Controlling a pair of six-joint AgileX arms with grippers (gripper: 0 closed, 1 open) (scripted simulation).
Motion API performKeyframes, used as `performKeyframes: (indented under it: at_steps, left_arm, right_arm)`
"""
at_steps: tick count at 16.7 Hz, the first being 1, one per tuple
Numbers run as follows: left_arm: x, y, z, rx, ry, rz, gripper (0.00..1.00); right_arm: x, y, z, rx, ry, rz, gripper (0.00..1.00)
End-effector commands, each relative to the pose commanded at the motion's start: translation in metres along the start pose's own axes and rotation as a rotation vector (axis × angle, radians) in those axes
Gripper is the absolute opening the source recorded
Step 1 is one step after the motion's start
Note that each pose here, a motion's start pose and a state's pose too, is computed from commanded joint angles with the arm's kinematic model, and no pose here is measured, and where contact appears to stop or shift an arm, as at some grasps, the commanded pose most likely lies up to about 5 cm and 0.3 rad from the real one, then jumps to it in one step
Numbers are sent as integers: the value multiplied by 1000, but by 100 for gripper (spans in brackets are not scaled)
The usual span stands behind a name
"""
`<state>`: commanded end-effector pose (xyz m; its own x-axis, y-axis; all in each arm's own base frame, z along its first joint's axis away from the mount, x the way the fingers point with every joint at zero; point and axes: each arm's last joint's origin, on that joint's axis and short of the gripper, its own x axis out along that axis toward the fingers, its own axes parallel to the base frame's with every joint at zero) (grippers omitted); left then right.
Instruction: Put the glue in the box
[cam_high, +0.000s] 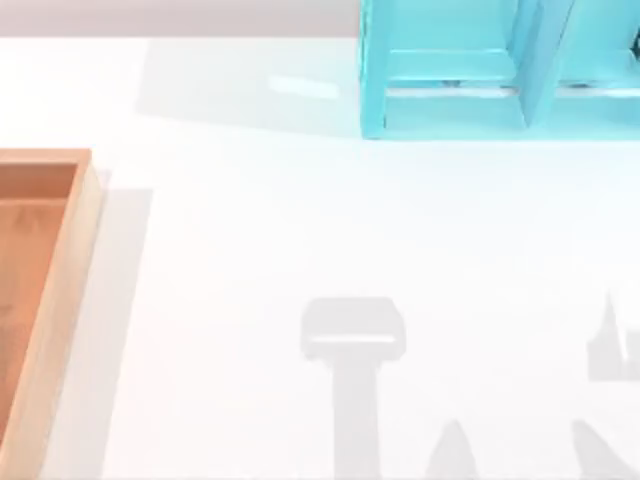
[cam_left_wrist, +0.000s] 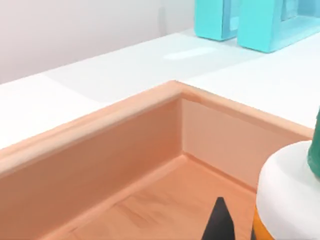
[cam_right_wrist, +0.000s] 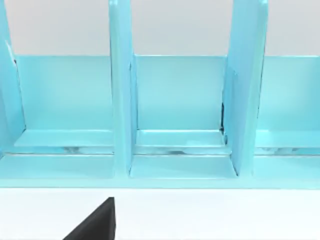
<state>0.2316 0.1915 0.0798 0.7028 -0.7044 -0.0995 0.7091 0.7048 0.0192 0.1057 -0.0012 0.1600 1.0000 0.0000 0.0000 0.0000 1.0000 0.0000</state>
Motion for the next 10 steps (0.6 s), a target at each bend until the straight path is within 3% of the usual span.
performKeyframes:
  at_steps: [8,10]
  left_arm:
    - [6,-2,-3,-9,-31,-17,0]
    - [6,-2,-3,-9,-31,-17,15]
  right_arm:
    - [0,0,0,0,0,0,100]
    - [0,0,0,0,0,0,100]
